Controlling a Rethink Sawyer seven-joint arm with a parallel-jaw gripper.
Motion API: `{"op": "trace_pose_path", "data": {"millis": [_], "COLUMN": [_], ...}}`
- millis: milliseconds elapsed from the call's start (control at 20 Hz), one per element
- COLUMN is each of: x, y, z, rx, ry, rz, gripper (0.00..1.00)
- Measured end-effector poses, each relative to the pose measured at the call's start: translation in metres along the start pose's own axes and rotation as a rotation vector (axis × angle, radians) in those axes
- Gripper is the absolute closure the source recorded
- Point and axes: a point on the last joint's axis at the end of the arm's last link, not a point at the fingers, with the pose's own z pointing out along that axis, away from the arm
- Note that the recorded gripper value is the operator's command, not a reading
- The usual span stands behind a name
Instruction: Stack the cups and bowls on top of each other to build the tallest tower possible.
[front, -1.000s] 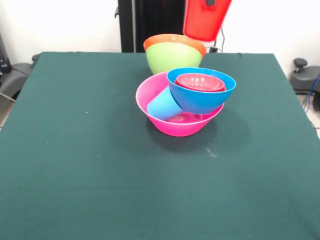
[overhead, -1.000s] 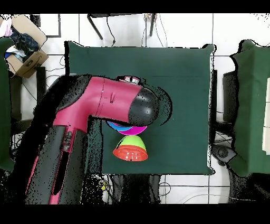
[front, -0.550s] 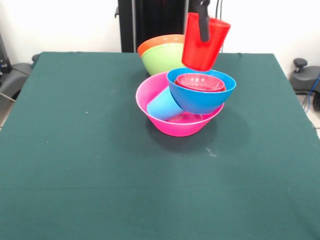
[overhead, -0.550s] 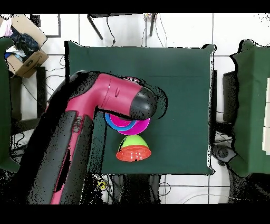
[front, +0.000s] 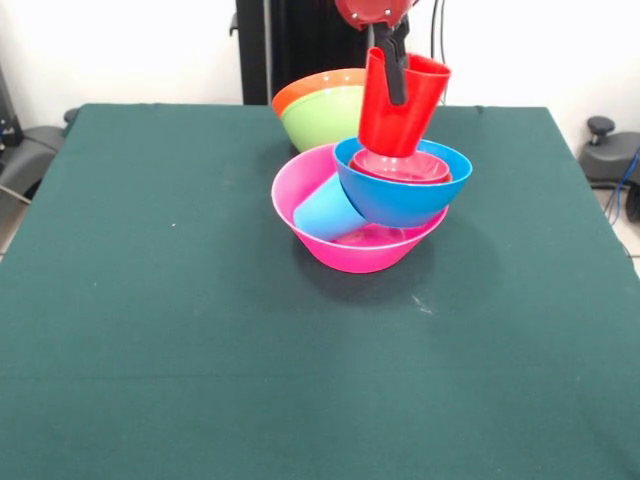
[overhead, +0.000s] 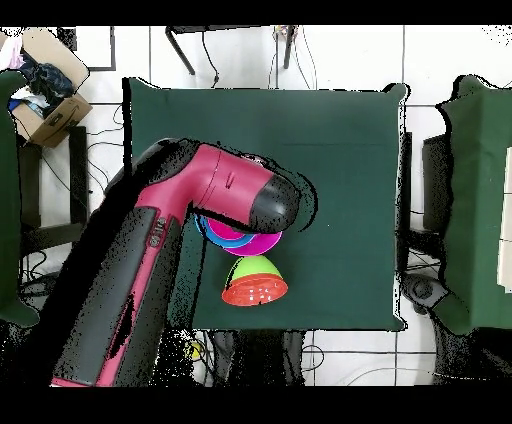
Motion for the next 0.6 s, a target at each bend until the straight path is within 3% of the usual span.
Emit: {"op": "trace_pose_path", "data": {"millis": [600], "x": [-0.003], "y": [0.021], "z": [-0.009], "rx": [0.017], "ry": [-0.018], "rz": [0.056], "gripper": [1.00]}}
